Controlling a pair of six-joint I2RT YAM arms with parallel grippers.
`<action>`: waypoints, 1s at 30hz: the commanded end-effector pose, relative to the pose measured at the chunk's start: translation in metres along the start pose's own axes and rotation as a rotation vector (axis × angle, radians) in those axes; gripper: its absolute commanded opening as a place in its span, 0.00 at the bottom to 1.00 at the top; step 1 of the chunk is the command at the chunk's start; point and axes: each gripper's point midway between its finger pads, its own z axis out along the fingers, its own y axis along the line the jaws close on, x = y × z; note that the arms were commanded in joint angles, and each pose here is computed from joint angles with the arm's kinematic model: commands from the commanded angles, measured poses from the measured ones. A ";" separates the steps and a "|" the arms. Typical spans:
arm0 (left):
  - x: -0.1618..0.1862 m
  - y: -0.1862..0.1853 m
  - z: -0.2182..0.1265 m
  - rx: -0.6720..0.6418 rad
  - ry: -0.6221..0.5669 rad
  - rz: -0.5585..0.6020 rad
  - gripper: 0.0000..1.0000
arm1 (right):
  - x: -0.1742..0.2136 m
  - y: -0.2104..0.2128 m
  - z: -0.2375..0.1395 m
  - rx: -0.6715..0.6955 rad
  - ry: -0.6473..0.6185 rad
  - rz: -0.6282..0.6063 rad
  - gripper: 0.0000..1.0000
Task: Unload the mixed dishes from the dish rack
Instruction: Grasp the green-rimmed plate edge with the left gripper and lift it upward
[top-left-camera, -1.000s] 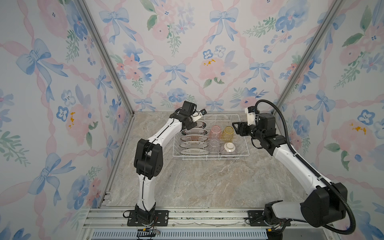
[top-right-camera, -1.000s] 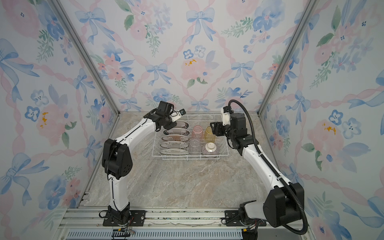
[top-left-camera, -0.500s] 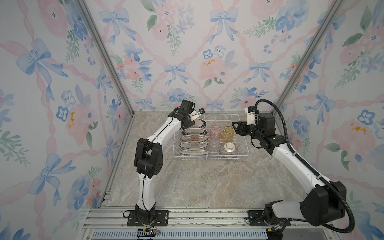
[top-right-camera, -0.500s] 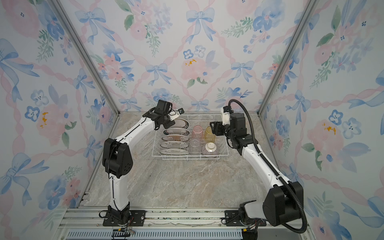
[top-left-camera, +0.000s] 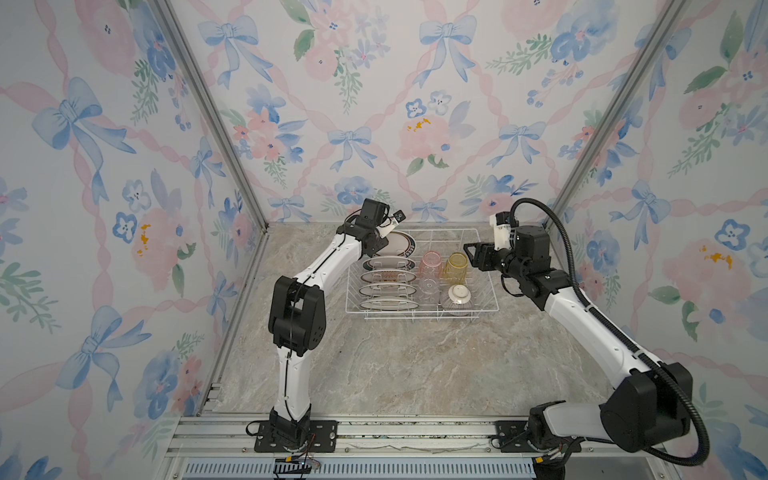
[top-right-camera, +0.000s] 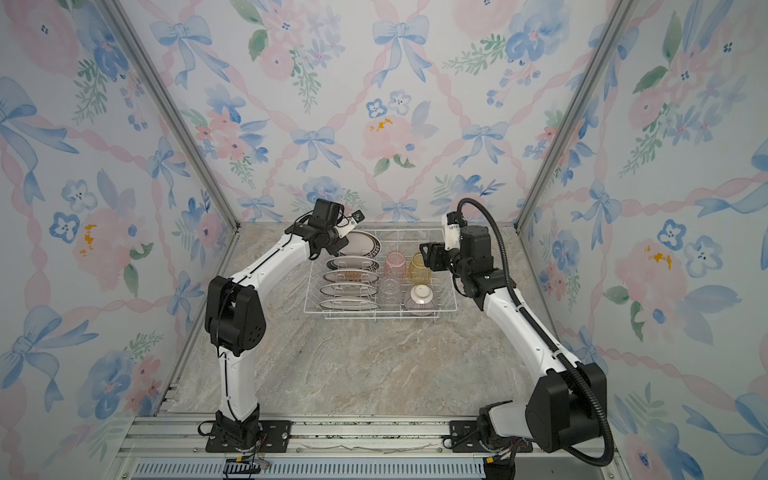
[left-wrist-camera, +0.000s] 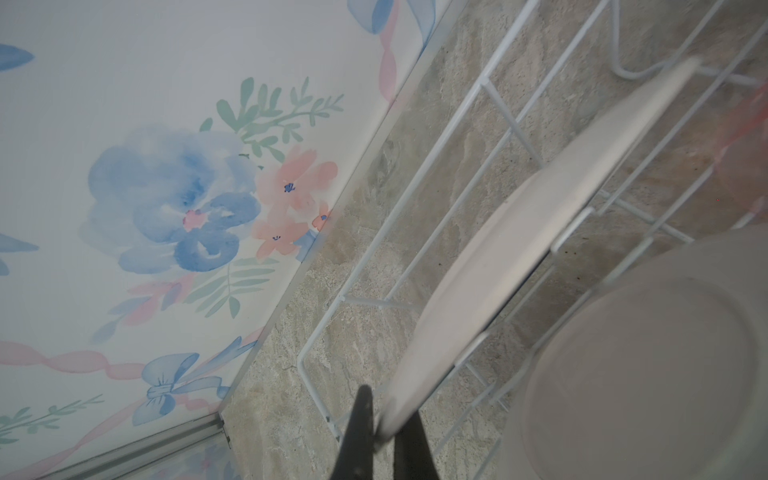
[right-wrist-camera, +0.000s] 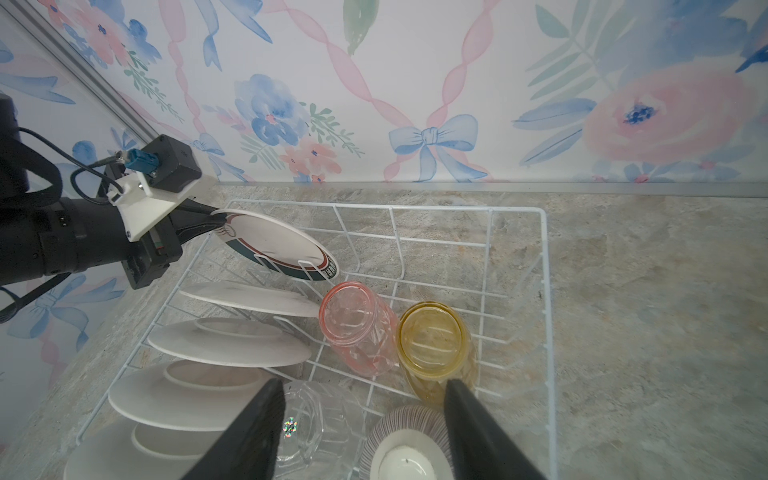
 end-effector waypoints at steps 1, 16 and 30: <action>-0.029 0.035 -0.040 -0.076 -0.127 -0.169 0.00 | 0.001 0.011 0.000 -0.036 -0.007 0.007 0.64; -0.042 0.066 -0.077 -0.032 -0.262 -0.351 0.00 | 0.004 0.020 0.003 -0.085 0.006 -0.001 0.60; -0.020 0.053 -0.051 0.016 -0.208 -0.365 0.00 | 0.009 0.021 0.011 -0.103 0.020 0.022 0.60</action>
